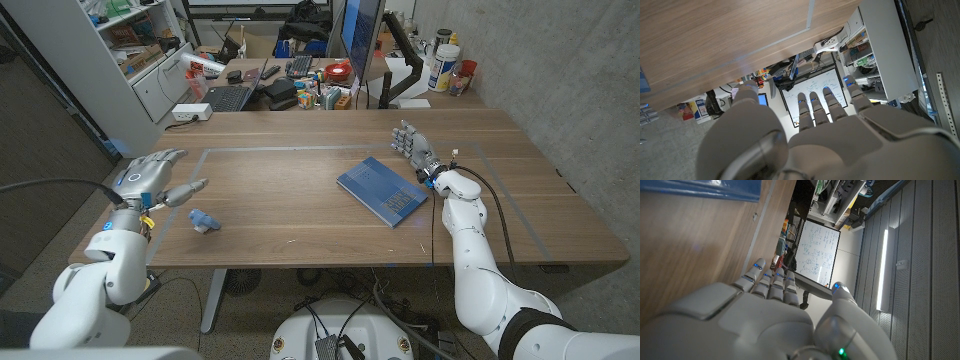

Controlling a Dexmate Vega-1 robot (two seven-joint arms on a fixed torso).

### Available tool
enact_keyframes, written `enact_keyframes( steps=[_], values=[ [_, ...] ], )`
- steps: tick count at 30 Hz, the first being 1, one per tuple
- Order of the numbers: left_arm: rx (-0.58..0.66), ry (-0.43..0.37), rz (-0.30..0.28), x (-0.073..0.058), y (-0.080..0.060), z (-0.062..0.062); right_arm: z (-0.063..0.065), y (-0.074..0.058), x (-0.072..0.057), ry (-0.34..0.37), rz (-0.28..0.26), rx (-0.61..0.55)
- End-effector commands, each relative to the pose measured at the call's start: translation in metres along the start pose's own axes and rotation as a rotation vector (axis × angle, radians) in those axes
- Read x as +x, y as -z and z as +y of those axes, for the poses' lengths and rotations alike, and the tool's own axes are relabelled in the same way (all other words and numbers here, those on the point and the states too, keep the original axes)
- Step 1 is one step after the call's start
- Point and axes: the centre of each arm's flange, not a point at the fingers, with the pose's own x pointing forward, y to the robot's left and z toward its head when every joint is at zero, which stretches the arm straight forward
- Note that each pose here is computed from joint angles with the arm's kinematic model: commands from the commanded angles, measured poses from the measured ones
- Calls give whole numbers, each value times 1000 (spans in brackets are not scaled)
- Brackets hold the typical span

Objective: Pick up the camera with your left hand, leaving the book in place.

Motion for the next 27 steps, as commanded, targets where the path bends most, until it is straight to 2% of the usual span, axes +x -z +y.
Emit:
enact_keyframes(
  steps=[1,10,27],
  values=[
    [28,41,17,4,0,-6,0,0,0,4,1,-1],
    [21,48,18,4,-4,-7,-2,-1,-2,7,-4,-1],
    [10,82,52,-10,-10,-12,-5,-4,-2,2,-12,-1]
  ],
)
